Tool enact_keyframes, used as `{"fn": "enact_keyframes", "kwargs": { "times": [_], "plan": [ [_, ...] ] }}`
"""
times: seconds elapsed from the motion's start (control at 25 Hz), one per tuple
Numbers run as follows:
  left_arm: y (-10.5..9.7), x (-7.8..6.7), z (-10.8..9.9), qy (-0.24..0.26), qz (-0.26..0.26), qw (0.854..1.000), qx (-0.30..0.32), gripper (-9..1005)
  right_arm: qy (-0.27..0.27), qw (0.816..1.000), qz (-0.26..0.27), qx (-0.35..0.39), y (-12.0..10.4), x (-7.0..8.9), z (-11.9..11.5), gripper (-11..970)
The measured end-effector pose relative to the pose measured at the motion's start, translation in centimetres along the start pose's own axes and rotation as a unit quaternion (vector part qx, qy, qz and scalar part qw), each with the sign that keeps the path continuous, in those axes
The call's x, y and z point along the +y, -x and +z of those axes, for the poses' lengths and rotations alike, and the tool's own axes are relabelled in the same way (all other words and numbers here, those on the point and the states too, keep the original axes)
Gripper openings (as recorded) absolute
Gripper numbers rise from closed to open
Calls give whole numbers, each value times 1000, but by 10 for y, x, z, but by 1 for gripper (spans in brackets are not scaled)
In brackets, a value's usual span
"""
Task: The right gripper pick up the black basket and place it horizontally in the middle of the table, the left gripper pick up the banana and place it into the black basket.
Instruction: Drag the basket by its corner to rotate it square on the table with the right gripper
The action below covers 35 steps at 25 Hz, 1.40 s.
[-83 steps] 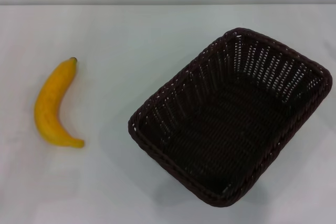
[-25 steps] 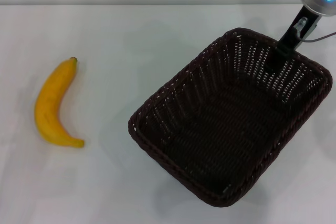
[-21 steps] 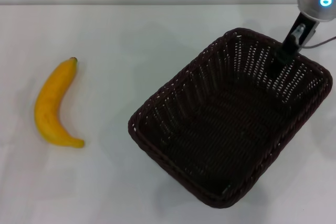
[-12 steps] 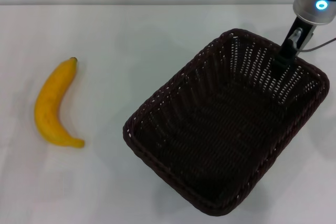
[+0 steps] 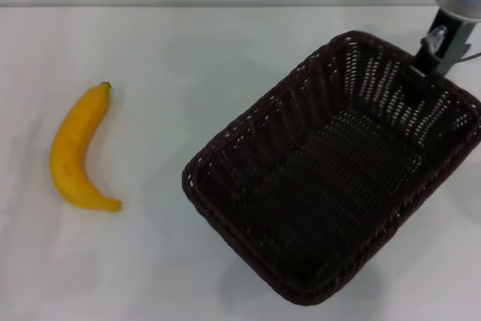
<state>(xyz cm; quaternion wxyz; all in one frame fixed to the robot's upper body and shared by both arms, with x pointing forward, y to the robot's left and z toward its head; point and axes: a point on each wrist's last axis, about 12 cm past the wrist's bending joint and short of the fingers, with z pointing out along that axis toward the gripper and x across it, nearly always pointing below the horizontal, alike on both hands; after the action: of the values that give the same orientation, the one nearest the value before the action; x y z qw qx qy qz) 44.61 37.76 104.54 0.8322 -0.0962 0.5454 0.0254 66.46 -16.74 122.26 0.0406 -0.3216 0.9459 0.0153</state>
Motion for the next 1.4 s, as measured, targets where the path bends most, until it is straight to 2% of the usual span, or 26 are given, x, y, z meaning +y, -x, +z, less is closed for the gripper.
{"fn": "enact_keyframes", "kwargs": {
  "times": [0.2, 0.4, 0.56, 0.72, 1.04, 1.4],
  "plan": [
    [0, -1, 7, 3, -1, 1000, -4, 865, 20, 994, 107, -12, -19, -23, -10, 162],
    [-3, -5, 20, 10, -4, 1000, -3, 864, 52, 972, 223, -60, -53, -48, -17, 153],
    [-5, -6, 31, 14, -5, 1000, 2, 864, 83, 954, 278, -74, -73, -53, -5, 146],
    [-6, -5, 42, 22, -5, 1000, 6, 864, 91, 948, 296, -75, -81, -47, 5, 140],
    [-7, -5, 61, 22, -4, 1000, 14, 864, 81, 941, 316, -85, -77, -38, 8, 133],
    [-9, -3, 73, 27, -3, 999, 24, 863, 64, 948, 306, -64, -76, -25, 21, 129]
  ]
}}
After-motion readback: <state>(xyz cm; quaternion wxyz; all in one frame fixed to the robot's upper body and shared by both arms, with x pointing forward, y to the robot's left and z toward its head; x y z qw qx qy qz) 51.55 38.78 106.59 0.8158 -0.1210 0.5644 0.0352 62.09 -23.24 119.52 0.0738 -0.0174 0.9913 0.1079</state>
